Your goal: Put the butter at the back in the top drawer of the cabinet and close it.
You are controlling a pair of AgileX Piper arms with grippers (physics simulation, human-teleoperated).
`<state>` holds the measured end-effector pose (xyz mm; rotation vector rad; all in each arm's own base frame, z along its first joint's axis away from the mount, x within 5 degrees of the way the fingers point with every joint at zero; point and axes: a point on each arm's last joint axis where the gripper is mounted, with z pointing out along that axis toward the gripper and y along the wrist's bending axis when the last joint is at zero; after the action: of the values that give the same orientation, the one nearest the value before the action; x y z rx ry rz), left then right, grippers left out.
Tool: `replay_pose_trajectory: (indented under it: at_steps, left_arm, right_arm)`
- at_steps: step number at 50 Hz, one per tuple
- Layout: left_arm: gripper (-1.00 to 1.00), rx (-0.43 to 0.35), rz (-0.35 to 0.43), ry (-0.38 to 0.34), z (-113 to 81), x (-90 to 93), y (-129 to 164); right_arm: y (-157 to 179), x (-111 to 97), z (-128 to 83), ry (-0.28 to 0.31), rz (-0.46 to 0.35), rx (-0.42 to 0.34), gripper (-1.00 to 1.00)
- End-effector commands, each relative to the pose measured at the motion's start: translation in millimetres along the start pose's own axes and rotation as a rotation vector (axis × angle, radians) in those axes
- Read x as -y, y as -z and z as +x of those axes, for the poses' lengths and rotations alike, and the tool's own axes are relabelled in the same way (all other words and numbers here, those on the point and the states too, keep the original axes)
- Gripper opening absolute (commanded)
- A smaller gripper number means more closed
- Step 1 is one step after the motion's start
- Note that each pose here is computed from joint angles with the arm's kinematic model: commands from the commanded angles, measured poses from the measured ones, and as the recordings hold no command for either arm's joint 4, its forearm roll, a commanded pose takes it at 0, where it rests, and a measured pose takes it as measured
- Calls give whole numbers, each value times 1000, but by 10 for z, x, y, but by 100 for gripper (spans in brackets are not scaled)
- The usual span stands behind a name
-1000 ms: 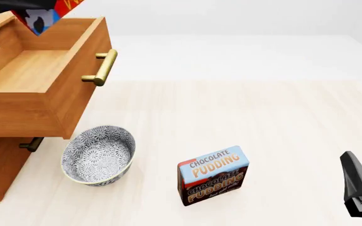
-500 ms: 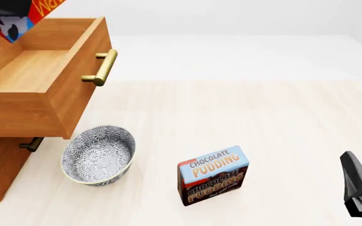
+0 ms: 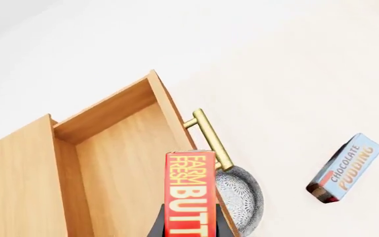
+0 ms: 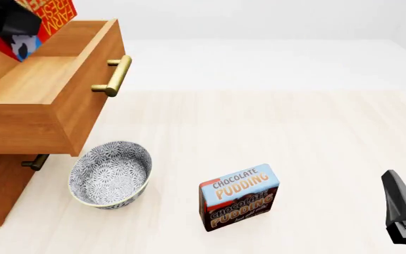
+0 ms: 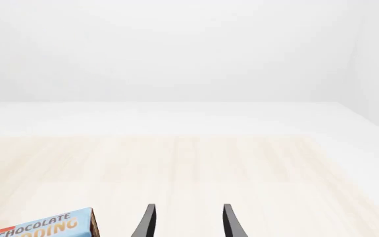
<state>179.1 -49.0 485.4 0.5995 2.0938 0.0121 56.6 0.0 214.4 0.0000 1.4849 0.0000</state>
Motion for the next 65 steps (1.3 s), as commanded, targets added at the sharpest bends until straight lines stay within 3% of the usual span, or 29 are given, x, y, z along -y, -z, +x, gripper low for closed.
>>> replay_pose_trajectory:
  at_steps: [1, 65]
  left_arm:
    - [-100, -10, -34, 23, 47, -69, -61]
    - [-100, -103, -99, 160, 332, -239, -503]
  right_arm:
    - [0, 0, 0, 0, 0, 0, 100]
    - [0, 0, 0, 0, 0, 0, 100]
